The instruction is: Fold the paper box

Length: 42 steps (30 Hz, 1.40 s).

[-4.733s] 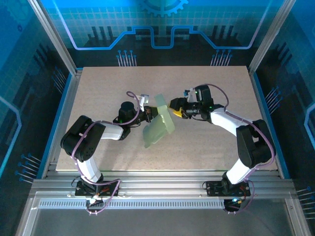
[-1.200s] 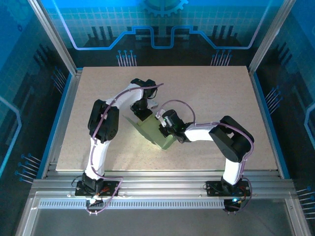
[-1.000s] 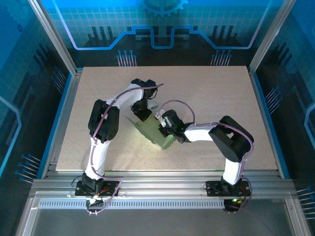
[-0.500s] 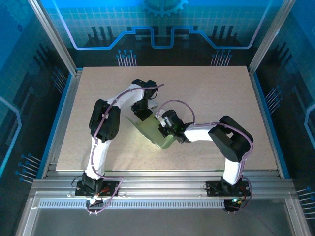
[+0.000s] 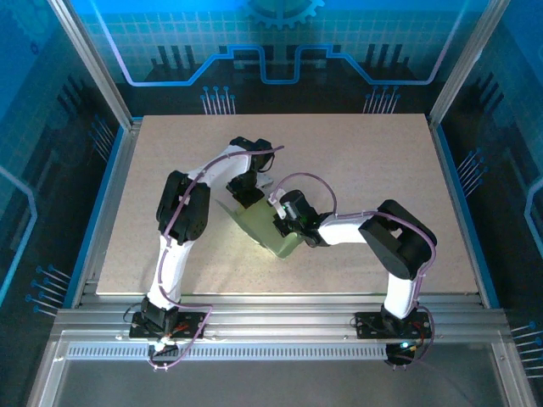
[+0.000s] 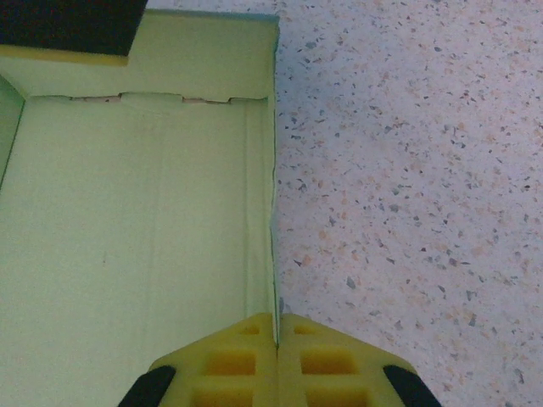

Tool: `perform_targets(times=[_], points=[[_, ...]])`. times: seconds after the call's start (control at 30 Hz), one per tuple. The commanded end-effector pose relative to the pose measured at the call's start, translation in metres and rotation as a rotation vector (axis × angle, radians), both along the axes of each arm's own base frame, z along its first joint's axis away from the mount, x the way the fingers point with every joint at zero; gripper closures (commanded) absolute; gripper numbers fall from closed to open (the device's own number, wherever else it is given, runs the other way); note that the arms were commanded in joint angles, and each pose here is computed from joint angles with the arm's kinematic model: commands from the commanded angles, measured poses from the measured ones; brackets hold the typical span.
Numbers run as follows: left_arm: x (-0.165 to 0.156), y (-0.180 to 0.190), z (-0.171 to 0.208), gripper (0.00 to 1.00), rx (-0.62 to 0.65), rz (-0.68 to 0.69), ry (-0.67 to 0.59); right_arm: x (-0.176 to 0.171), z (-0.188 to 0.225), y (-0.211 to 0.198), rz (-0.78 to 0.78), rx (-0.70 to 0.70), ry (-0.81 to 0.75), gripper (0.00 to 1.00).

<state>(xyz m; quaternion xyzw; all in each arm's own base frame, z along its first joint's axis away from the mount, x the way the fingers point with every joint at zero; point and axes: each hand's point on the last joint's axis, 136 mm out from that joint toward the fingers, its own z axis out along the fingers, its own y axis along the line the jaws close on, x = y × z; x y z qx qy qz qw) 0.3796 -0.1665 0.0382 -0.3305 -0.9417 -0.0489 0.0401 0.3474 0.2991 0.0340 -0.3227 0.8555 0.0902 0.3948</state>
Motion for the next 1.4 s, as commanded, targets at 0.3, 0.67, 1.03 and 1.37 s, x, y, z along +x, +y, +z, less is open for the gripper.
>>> perform_targets(times=[0.3,0.67,1.03,1.37], points=[[0.007,-0.001,-0.013,1.0,0.018,0.058,-0.054,-0.004,0.008,-0.001,-0.052,0.127,0.019,0.69],[0.002,-0.004,-0.013,1.0,-0.011,0.007,-0.055,-0.021,0.035,-0.041,-0.114,0.289,0.022,0.34],[0.035,-0.036,0.02,1.0,-0.219,0.014,-0.274,-0.024,0.099,-0.115,-0.318,0.573,0.033,0.21],[0.046,-0.068,0.066,1.0,-0.535,0.04,-0.38,-0.01,0.116,-0.216,-0.692,0.778,0.144,0.26]])
